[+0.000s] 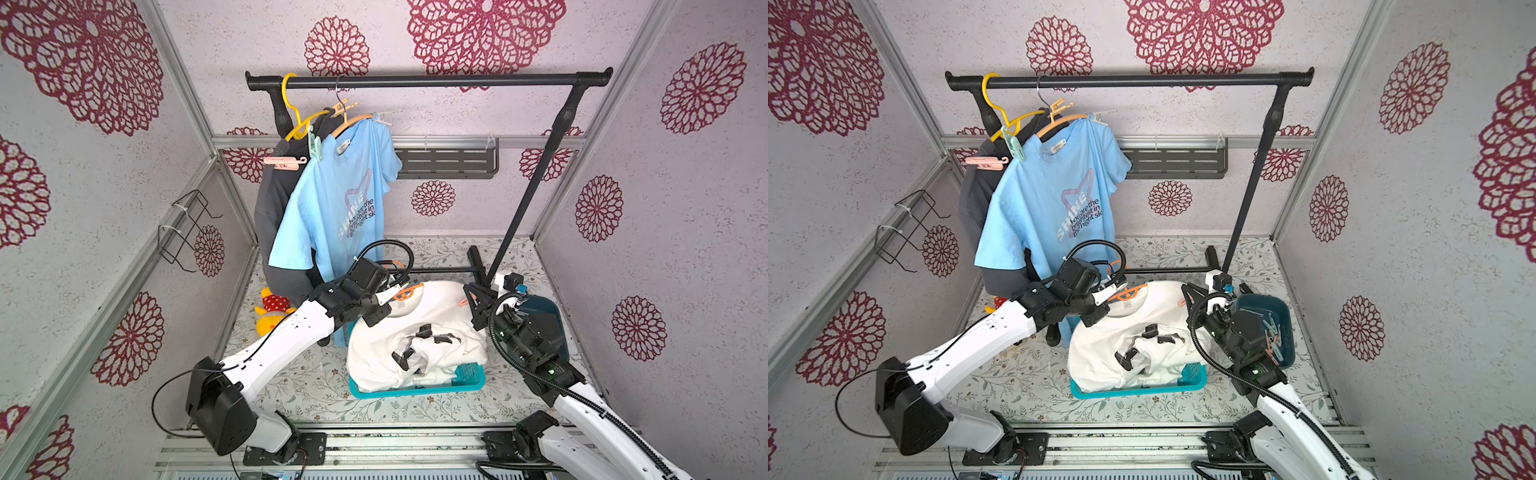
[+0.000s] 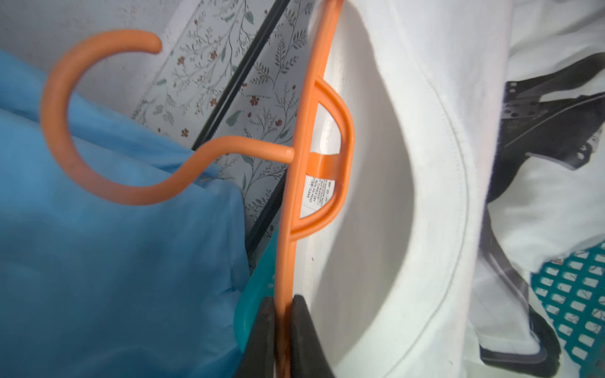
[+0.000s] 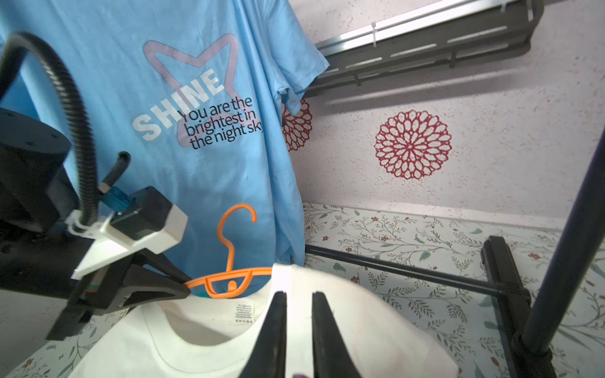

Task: Use clothespins to secure the t-shirt on both sides of the hanger
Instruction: Pick up the hanger from the basket, then clamp the T-shirt on the hanger, then place the hanger in the basket, then pick up the clothespin from the storage box.

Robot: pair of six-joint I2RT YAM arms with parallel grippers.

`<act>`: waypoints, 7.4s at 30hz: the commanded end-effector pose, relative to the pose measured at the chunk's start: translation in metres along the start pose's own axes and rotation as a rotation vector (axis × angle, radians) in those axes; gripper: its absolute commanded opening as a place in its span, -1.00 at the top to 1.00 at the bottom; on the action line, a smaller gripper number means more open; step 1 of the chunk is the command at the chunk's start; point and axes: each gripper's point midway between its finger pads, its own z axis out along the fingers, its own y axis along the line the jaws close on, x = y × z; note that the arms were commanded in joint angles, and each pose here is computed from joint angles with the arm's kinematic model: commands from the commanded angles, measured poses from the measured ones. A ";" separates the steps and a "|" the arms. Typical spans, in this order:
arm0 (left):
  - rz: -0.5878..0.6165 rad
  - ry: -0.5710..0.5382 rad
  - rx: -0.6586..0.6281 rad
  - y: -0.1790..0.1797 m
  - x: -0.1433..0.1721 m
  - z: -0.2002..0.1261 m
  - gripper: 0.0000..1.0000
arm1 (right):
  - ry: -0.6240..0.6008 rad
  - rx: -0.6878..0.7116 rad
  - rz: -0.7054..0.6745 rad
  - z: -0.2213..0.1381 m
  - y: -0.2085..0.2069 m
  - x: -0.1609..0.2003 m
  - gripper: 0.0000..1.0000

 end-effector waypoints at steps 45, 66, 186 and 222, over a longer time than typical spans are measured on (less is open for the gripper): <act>0.693 -0.474 -0.519 0.022 -0.058 -0.162 1.00 | -0.180 -0.587 -0.259 -0.022 0.112 -0.087 1.00; 0.604 -0.532 -0.468 0.023 -0.064 -0.166 1.00 | -0.079 -0.677 -0.190 -0.040 0.118 -0.046 1.00; -0.485 -0.187 -0.127 0.037 0.035 -0.040 -0.95 | 0.367 1.203 0.857 -0.106 -0.301 0.159 0.20; -0.502 -0.303 -0.079 0.031 0.022 -0.029 -0.94 | 0.222 1.262 1.088 -0.084 -0.311 0.181 0.07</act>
